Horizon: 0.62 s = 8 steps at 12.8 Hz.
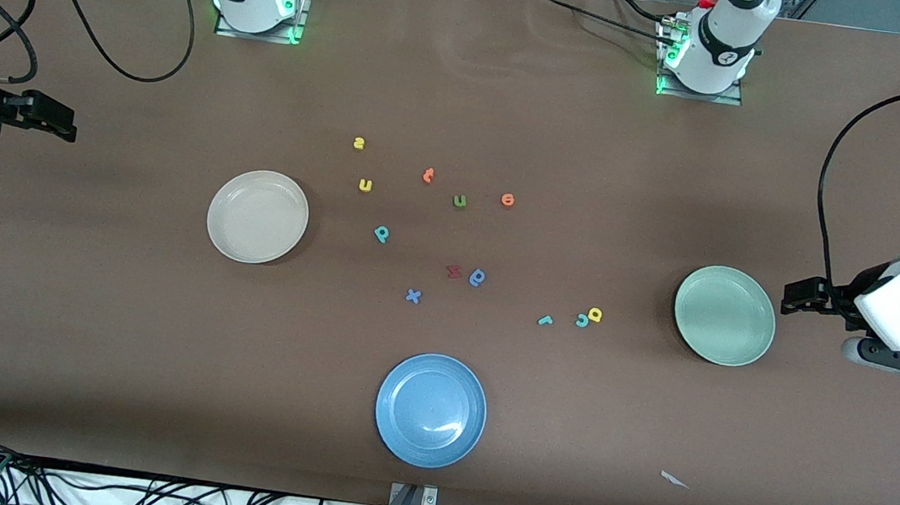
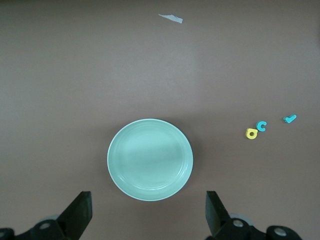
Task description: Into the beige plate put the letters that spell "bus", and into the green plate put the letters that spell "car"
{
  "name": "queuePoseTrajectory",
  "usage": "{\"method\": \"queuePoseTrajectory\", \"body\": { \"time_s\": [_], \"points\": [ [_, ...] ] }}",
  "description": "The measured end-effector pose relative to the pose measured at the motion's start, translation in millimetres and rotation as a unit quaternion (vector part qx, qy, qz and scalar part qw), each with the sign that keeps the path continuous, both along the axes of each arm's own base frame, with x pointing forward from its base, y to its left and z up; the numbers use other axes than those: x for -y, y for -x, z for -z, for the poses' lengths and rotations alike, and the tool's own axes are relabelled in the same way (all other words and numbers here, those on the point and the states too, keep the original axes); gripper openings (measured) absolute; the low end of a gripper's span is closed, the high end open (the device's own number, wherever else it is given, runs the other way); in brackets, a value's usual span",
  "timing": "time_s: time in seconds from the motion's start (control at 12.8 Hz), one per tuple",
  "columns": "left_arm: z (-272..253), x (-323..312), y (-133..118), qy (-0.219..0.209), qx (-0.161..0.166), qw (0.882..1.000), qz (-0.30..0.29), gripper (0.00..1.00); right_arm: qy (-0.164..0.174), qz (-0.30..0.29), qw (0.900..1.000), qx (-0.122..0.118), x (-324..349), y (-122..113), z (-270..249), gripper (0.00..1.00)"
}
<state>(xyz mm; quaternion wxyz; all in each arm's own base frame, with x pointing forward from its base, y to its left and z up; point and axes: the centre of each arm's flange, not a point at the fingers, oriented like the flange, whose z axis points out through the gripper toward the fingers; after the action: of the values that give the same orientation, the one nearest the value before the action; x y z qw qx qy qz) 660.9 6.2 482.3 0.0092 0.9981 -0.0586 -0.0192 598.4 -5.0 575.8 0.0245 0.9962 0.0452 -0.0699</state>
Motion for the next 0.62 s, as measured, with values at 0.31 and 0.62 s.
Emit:
{"method": "queuePoseTrajectory", "body": {
  "time_s": [0.31,0.62],
  "points": [
    [0.0,0.0,0.0,0.000,0.000,1.000,0.000,1.00,0.000,0.000,1.000,0.000,0.0,0.0,0.0,1.00],
    [5.1,5.9,-0.8,0.001,-0.004,1.000,0.003,1.00,0.000,0.000,1.000,0.000,0.0,0.0,0.0,1.00]
  ]
}}
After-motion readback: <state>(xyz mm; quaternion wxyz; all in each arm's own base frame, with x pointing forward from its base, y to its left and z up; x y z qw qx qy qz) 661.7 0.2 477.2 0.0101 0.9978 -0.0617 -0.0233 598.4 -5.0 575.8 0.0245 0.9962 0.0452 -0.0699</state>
